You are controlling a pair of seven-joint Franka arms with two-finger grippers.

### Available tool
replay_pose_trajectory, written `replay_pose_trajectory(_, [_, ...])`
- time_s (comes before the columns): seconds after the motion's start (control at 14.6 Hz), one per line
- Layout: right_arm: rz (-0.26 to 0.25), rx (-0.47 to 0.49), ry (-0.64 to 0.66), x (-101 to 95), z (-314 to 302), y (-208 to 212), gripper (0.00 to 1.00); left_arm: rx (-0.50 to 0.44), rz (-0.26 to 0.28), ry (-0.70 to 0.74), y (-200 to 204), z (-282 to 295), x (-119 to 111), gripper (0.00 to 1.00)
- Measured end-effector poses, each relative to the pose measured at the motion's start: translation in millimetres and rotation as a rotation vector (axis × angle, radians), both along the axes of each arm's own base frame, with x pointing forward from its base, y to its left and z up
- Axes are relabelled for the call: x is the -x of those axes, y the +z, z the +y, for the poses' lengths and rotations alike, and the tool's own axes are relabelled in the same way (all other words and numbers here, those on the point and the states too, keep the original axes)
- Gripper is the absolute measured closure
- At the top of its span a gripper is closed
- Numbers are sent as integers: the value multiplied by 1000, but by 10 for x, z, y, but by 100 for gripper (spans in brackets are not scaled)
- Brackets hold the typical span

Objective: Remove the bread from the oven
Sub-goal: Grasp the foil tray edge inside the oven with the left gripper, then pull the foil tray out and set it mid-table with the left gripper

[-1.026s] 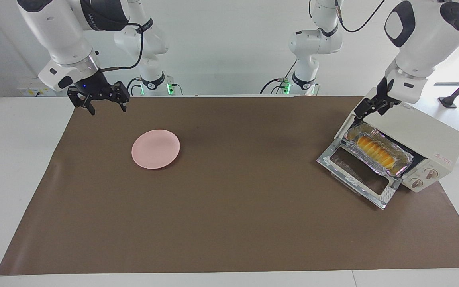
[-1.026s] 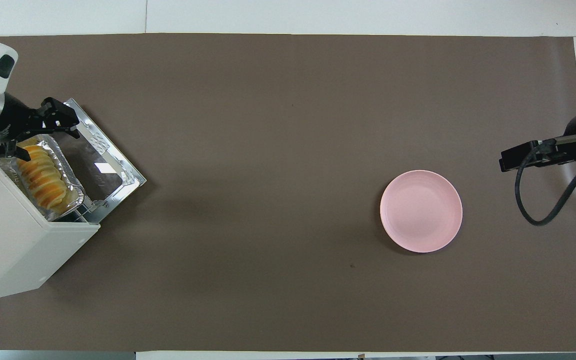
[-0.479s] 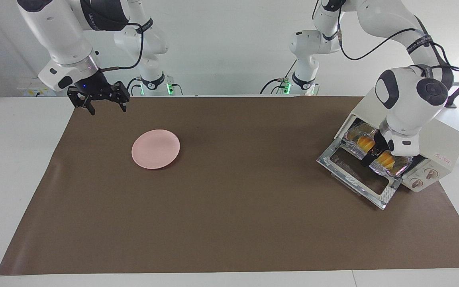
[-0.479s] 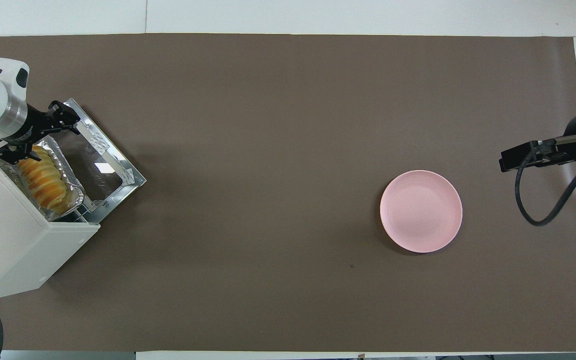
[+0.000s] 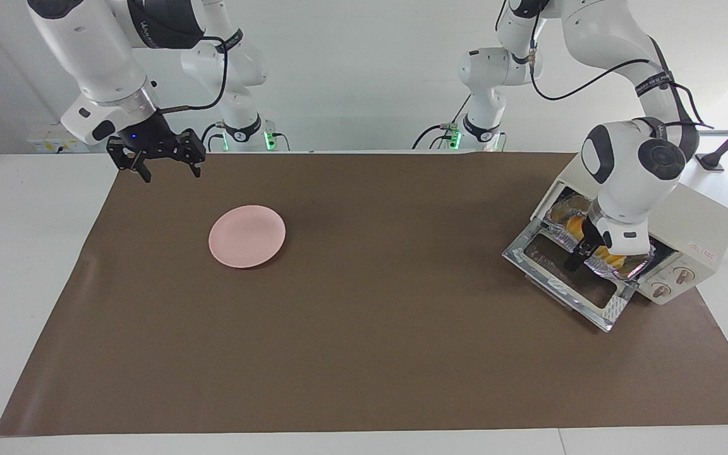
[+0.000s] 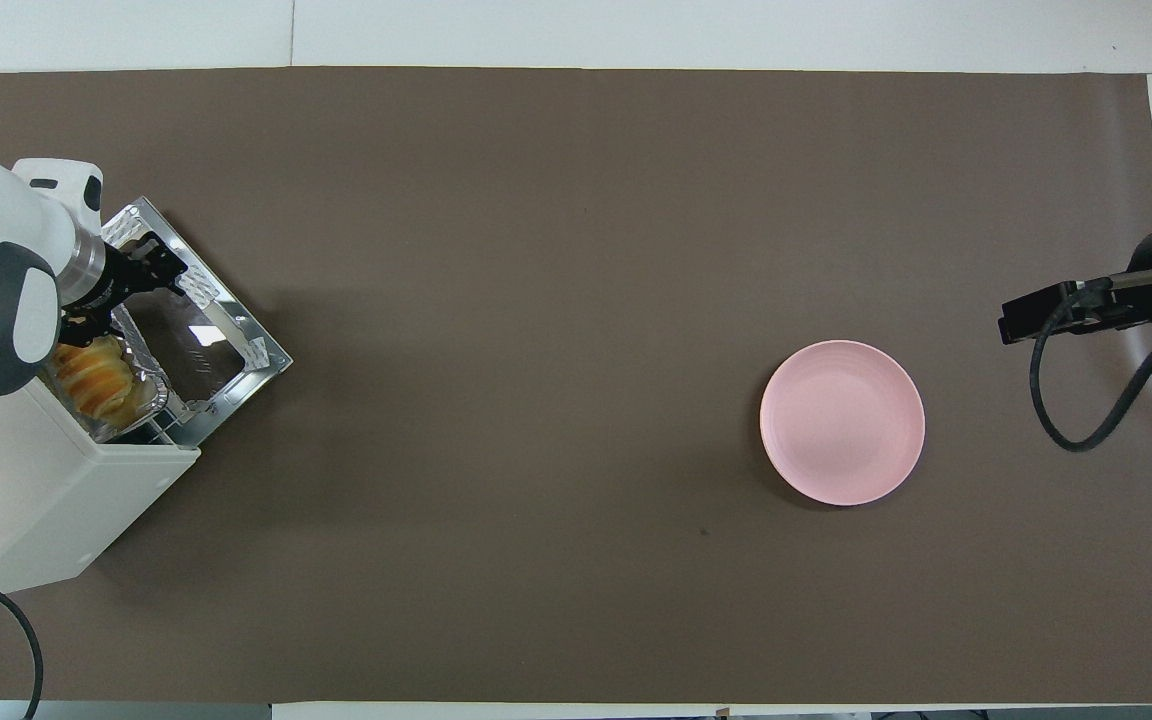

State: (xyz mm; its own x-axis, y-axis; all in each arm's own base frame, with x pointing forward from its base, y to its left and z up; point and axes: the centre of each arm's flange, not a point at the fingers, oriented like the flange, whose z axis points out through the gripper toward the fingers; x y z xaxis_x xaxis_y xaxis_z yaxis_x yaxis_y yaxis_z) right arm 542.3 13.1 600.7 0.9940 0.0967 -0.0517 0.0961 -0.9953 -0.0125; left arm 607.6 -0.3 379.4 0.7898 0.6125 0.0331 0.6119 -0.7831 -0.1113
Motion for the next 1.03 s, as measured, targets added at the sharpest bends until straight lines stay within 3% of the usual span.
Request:
replay_pose_trajectory(0.27, [0, 0, -6, -1, -33, 0, 0, -3, 26, -37, -94, 31, 69, 81])
replay_pose_trajectory(0.41, [0, 0, -1, 1, -7, 2, 0, -2, 25, -98, -49, 26, 64, 98])
replay_pose_trajectory(0.55, [-3, 1, 0, 9, 1, 18, 0, 1, 5, -182, 80, -77, 0, 98])
replay_pose_trajectory(0.68, [-7, 1, 0, 19, 3, 39, 0, 9, -36, -322, 280, -542, -119, 98])
replay_pose_trajectory(0.82, [-9, 2, -1, 23, -2, 46, 0, 44, -79, -471, 480, -1505, -167, 98])
replay_pose_trajectory(1.03, [-9, 2, -2, 23, -7, 46, 0, 110, -27, -675, 329, -3172, 173, 98])
